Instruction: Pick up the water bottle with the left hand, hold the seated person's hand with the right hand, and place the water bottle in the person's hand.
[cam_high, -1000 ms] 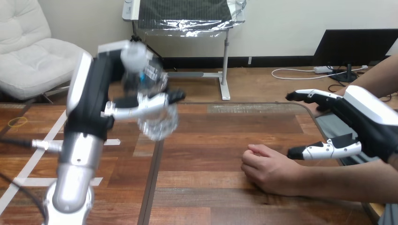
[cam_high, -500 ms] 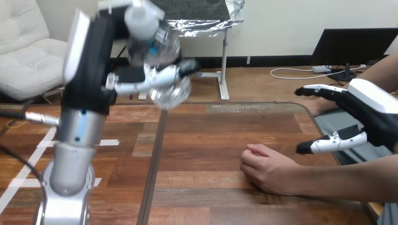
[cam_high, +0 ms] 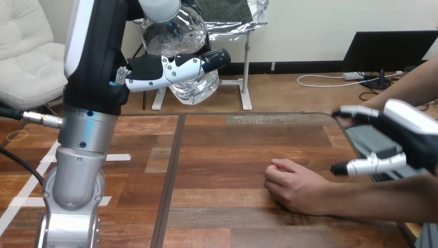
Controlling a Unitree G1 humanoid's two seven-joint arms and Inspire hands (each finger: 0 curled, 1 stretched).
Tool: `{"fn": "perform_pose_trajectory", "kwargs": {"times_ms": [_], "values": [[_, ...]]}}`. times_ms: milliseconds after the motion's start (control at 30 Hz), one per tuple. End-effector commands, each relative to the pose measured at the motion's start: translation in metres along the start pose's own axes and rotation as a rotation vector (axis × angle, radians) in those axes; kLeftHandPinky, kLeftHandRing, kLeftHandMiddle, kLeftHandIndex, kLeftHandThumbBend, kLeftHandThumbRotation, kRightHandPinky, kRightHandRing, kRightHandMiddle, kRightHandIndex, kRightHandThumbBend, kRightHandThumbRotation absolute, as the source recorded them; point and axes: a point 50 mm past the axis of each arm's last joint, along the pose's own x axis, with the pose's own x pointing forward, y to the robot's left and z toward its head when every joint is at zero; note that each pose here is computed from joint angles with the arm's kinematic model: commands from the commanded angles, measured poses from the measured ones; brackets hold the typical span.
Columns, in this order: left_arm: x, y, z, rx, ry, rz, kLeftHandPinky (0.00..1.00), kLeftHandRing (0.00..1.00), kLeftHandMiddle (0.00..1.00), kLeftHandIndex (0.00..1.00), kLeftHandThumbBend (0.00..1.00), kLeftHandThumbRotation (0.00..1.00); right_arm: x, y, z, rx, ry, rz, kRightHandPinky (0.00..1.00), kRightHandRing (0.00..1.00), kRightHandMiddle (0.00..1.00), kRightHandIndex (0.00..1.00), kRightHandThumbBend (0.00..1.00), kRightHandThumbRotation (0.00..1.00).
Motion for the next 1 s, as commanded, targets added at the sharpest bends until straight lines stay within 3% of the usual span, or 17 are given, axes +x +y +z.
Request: {"fn": "perform_pose_trajectory", "kwargs": {"times_ms": [0, 600, 967], "values": [[0.008, 0.006, 0.007, 0.006, -0.046, 0.018, 0.21, 0.27, 0.34, 0.36, 0.66, 0.0, 0.007, -0.014, 0.002, -0.04, -0.012, -0.019, 0.95, 0.91, 0.9, 0.9, 1.0, 0.63], [0.006, 0.007, 0.006, -0.036, -0.044, 0.016, 0.22, 0.28, 0.34, 0.36, 0.61, 0.0, 0.007, 0.0, -0.005, -0.038, 0.016, 0.075, 0.95, 0.92, 0.91, 0.91, 1.0, 0.6], [0.005, 0.007, 0.006, -0.038, -0.04, 0.02, 0.22, 0.28, 0.34, 0.36, 0.59, 0.0, 0.006, 0.006, -0.005, -0.041, 0.01, 0.112, 0.96, 0.93, 0.92, 0.92, 1.0, 0.65]]}}
